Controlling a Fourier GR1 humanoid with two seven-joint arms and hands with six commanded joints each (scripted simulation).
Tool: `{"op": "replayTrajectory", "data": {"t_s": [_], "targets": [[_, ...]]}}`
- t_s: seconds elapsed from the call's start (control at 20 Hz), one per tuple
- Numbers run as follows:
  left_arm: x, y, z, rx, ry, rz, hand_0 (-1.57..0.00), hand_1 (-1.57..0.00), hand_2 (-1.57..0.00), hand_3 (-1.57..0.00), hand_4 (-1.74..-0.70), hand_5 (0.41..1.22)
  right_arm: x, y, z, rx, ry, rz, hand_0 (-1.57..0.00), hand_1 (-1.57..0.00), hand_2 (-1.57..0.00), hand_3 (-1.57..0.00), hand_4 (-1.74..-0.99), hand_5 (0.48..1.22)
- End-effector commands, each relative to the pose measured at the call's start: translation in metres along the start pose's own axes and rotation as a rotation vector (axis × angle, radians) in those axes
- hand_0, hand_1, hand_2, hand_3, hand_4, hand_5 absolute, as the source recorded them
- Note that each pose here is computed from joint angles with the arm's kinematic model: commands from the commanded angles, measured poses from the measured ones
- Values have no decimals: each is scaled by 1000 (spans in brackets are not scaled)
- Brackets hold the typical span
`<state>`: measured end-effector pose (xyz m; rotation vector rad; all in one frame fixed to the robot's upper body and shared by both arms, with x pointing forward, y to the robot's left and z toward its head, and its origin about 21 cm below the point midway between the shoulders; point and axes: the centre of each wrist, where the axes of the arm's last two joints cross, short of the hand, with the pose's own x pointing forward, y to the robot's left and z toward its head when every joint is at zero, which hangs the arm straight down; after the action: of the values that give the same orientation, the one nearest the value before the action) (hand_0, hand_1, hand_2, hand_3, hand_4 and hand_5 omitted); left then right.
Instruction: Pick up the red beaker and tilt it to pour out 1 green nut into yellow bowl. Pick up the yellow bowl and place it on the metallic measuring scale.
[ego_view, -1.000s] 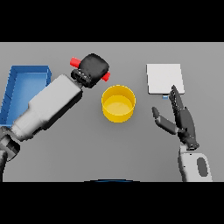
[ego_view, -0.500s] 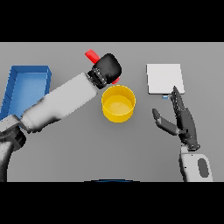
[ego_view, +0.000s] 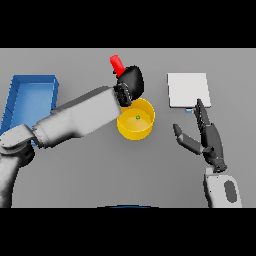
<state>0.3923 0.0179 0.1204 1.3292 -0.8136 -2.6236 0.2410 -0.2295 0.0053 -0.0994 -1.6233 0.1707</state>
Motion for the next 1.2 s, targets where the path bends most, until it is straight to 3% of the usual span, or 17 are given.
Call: {"op": "replayTrajectory", "data": {"t_s": [0.0, 0.3, 0.5, 0.55, 0.65, 0.75, 0.85, 1.05, 1.15], "targets": [[-3, 3, 0, -8, 2, -31, -1571, -1571, -1571, -1564, -1740, 1221, -1, 0, 1, 0, 5, 5, 1, 1, 1, 1, -1283, 601], [0, 9, -6, -34, 15, -134, -1571, -1571, -1571, -1569, -1741, 1221, -2, 0, 2, -3, -2, 25, 1, 1, 1, 1, -1258, 587], [-17, 17, -2, -9, 54, -159, -1571, -1571, -1571, -1570, -1740, 1221, 0, -3, 1, -4, 1, 23, 1, 1, 1, 1, -1233, 585], [-24, 21, 1, -6, 72, -163, -1571, -1571, -1571, -1570, -1738, 1189, 2, -5, 0, -4, -8, 25, 1, 1, 1, 1, -1226, 587], [-49, 31, 8, 36, 123, -146, -1571, -1571, -1571, -1571, -1738, 1171, 2, -1, 1, 6, -13, 9, 1, 1, 1, 1, -1219, 595], [-72, 35, 14, 86, 170, -118, -1571, -1269, -1251, -1571, -1644, 1189, 0, -1, -1, 11, -19, 11, 1, 1, 1, 1, -1222, 609], [-109, 44, 27, 128, 259, -101, -1571, -1378, -1366, -1212, -1679, 1201, -1, -2, -3, 20, -22, -4, 1, 1, 1, 1, -1231, 620], [-189, 61, 65, 171, 456, 75, -1571, -1492, -1487, -1424, -1553, 1213, 2, -3, -5, 27, -33, -3, 1, 1, 1, 1, -1266, 639], [-217, 51, 77, 162, 515, 245, -1571, -1520, -1517, -1477, -1578, 1216, 1, -4, -4, 32, -35, 3, 1, 1, 1, 1, -1281, 644]]}}
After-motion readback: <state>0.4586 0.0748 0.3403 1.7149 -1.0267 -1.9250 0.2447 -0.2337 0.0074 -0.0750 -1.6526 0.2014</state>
